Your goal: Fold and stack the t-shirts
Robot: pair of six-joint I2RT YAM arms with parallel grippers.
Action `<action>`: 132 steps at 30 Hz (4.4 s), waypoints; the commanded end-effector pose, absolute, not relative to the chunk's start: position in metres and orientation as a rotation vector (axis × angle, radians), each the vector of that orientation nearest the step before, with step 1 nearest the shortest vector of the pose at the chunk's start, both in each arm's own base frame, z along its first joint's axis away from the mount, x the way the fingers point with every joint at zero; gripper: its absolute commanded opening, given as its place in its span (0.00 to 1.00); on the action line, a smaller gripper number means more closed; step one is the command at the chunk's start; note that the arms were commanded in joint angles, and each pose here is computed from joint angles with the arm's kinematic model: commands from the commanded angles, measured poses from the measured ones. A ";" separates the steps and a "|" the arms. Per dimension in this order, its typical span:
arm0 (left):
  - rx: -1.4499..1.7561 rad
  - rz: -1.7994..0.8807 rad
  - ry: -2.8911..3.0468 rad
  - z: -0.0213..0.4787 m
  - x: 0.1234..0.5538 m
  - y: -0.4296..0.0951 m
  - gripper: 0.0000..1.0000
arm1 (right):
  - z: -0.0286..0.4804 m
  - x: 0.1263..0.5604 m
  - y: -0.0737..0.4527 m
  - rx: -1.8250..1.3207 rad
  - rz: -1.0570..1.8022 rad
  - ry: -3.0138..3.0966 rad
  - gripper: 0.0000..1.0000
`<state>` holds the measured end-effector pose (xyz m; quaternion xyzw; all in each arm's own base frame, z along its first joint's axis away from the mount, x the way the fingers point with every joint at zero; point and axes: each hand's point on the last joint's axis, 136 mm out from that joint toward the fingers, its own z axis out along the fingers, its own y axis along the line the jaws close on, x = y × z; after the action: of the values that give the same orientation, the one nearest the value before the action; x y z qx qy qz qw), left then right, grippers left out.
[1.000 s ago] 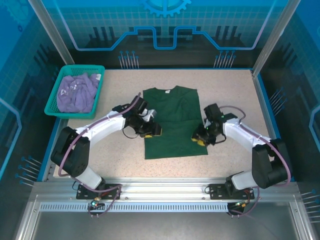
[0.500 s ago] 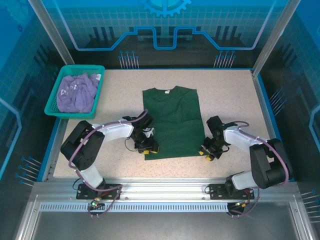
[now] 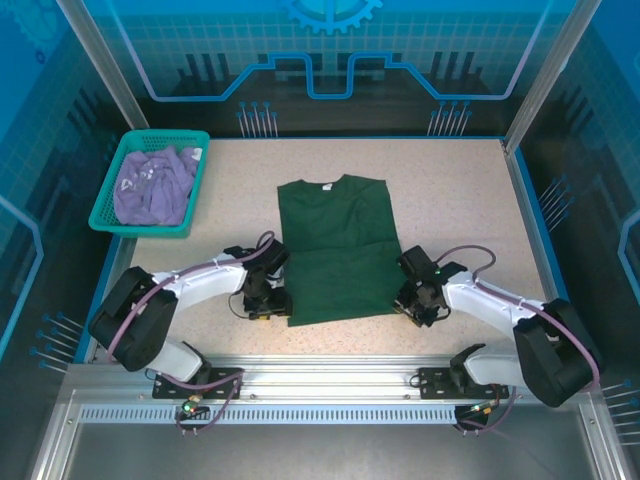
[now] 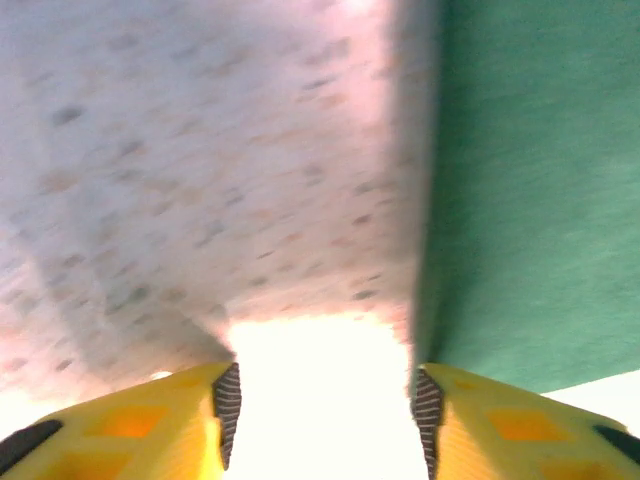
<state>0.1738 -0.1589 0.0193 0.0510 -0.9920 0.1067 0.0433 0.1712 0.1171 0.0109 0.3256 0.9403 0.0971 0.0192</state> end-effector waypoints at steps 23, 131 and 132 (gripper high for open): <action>0.993 1.030 -2.717 0.045 0.156 -0.200 0.56 | 0.040 0.191 0.098 0.774 0.570 2.983 0.49; 0.831 0.913 -3.009 0.153 0.414 -0.136 0.01 | 0.171 0.418 0.136 0.711 0.499 2.777 0.00; 0.855 0.907 -2.987 0.143 0.427 -0.135 0.04 | 0.159 0.434 0.137 0.739 0.496 2.796 0.00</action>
<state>0.4016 -0.1386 0.1606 0.2603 -0.9244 0.2727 -0.0584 0.4082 0.1394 0.1784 0.2448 0.9465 0.1694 0.1244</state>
